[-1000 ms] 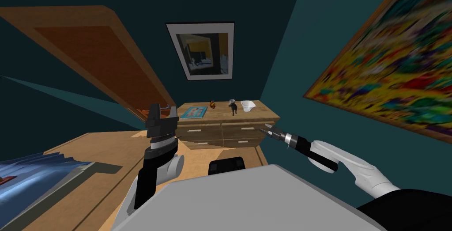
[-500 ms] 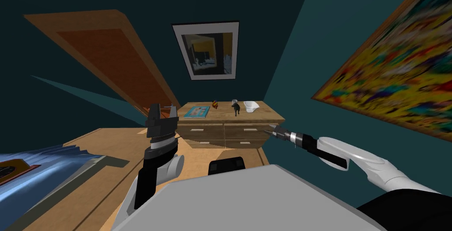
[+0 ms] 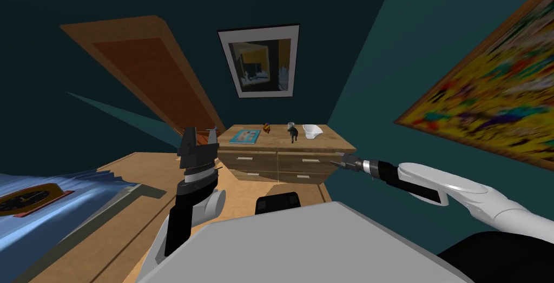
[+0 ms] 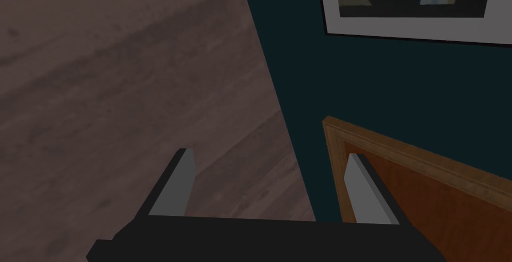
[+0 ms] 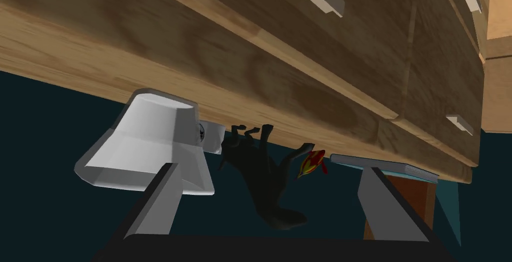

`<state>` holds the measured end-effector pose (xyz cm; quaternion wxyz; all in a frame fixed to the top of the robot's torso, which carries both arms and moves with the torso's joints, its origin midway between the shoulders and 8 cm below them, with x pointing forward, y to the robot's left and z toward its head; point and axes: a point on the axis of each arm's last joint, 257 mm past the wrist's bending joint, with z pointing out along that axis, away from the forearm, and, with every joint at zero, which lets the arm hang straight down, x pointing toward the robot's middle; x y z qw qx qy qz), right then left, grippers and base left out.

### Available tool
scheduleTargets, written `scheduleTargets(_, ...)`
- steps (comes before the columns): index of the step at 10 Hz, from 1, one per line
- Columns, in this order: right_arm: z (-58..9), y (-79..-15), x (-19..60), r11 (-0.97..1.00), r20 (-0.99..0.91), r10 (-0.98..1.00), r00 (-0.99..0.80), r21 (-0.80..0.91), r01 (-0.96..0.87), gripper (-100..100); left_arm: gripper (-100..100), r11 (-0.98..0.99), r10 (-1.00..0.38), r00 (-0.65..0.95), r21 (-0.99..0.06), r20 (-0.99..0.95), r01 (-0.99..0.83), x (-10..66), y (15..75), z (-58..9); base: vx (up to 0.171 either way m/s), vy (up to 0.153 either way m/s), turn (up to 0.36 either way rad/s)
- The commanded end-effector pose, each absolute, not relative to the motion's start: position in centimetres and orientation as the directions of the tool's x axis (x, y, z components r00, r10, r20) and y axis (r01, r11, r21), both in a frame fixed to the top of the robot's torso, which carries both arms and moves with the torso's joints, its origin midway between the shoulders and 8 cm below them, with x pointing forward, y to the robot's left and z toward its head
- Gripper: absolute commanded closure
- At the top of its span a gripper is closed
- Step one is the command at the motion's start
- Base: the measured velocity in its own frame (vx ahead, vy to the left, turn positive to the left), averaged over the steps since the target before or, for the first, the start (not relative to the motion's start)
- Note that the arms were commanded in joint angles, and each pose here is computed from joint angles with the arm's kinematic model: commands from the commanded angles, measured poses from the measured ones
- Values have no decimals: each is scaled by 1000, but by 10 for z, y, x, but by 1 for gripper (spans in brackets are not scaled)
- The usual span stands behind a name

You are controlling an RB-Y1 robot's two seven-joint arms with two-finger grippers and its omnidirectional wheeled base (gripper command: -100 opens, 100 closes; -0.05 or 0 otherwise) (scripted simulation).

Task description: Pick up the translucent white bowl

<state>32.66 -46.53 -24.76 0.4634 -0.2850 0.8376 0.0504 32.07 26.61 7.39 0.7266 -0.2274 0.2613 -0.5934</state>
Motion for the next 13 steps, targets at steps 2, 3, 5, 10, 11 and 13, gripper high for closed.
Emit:
scheduleTargets(2,-244,-489,325,805,-748,-507,-428,-234,-545,-100,0,192,-981,159,-641,-110,743,321,266,74,27,31,88)
scheduleTargets(3,-243,-504,323,790,-712,-546,-441,-262,-554,-100,0,192,-981,159,-641,-110,743,321,266,74,24,26,79)
scheduleTargets(5,-240,-518,322,765,-667,-594,-450,-295,-572,-100,0,192,-981,159,-641,-110,743,321,266,74,19,24,60)
scheduleTargets(10,-228,-557,321,691,-533,-705,-467,-371,-620,-100,0,192,-981,159,-641,-110,743,321,266,74,24,28,75)
scheduleTargets(11,-224,-568,320,671,-494,-730,-472,-388,-631,-100,0,192,-981,159,-641,-110,743,321,266,74,30,39,116)
scheduleTargets(13,-218,-579,322,640,-445,-762,-470,-408,-651,-100,0,192,-981,159,-641,-110,743,321,266,74,31,27,60)
